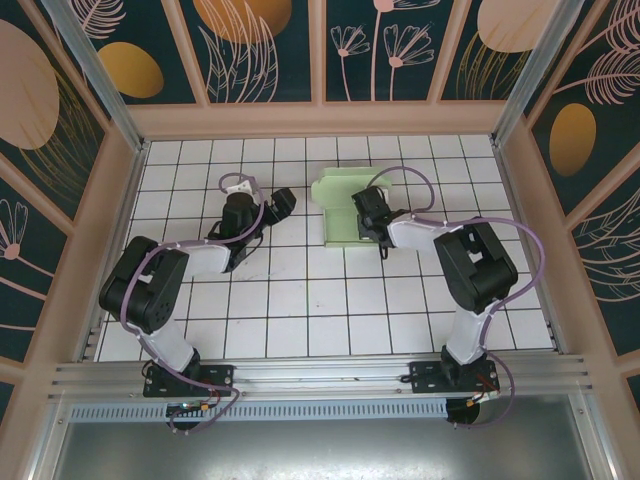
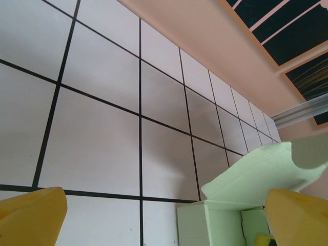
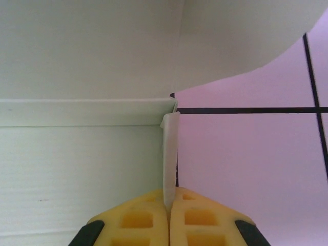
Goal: Fold the paper box
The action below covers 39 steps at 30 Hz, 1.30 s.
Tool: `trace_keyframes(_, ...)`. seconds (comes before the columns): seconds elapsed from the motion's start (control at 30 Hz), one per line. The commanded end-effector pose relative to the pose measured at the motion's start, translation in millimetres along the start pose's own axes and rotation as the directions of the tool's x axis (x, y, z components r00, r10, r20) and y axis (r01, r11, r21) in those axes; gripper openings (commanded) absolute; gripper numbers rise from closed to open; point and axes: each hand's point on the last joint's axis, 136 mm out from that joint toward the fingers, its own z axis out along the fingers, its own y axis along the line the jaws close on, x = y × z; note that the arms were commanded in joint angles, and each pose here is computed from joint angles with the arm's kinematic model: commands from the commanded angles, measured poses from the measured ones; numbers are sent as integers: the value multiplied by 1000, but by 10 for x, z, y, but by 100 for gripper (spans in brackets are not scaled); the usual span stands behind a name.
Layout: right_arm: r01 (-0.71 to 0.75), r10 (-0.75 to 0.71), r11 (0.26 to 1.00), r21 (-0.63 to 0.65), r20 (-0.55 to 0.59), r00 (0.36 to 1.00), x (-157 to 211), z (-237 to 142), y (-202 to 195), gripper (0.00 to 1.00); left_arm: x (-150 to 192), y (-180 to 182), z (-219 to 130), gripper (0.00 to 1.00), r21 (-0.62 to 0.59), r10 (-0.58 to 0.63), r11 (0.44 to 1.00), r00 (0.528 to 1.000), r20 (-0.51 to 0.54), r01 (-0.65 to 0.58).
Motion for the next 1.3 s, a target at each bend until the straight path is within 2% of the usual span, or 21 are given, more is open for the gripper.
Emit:
trace_keyframes(0.0, 108, -69, 978, 176, -213, 975, 702, 199, -369, 0, -83, -21, -37, 98, -2, 24, 1000, 999, 21, -24)
trace_keyframes(0.13, 71, -44, 985, 155, -174, 984, 580, 131, -333, 3, -75, -46, -31, 98, 9, 24, 1000, 1000, 13, -24)
trace_keyframes(0.33, -12, 13, 999, 50, -30, 999, 198, -117, -214, 28, -49, -70, -24, 98, 21, 33, 999, 999, -4, -33)
trace_keyframes(0.47, -39, 38, 999, 21, 26, 999, 77, -224, -203, 34, -33, -81, -11, 99, 27, 38, 999, 999, -15, -38)
trace_keyframes(0.77, -56, 63, 996, -69, 105, 992, -105, -462, -147, 54, 1, -109, 19, 99, 42, 75, 996, 996, -38, -74)
trace_keyframes(0.9, -22, 57, 982, -188, 180, 982, -279, -701, -36, 67, -8, -184, 36, 99, 62, 145, 988, 988, -56, -142)
trace_keyframes(1.0, -2, 75, 957, -289, 242, 967, -427, -898, -40, 72, -74, -267, 15, 99, 71, 230, 972, 972, -50, -226)
trace_keyframes(1.1, 36, 83, 926, -377, 293, 952, -550, -1084, -101, 76, -150, -341, 21, 99, 67, 317, 947, 947, -51, -314)
trace_keyframes(1.27, 90, 67, 910, -404, 358, 931, -716, -1281, -310, 77, -272, -536, 64, 99, 94, 474, 879, 878, -68, -467)
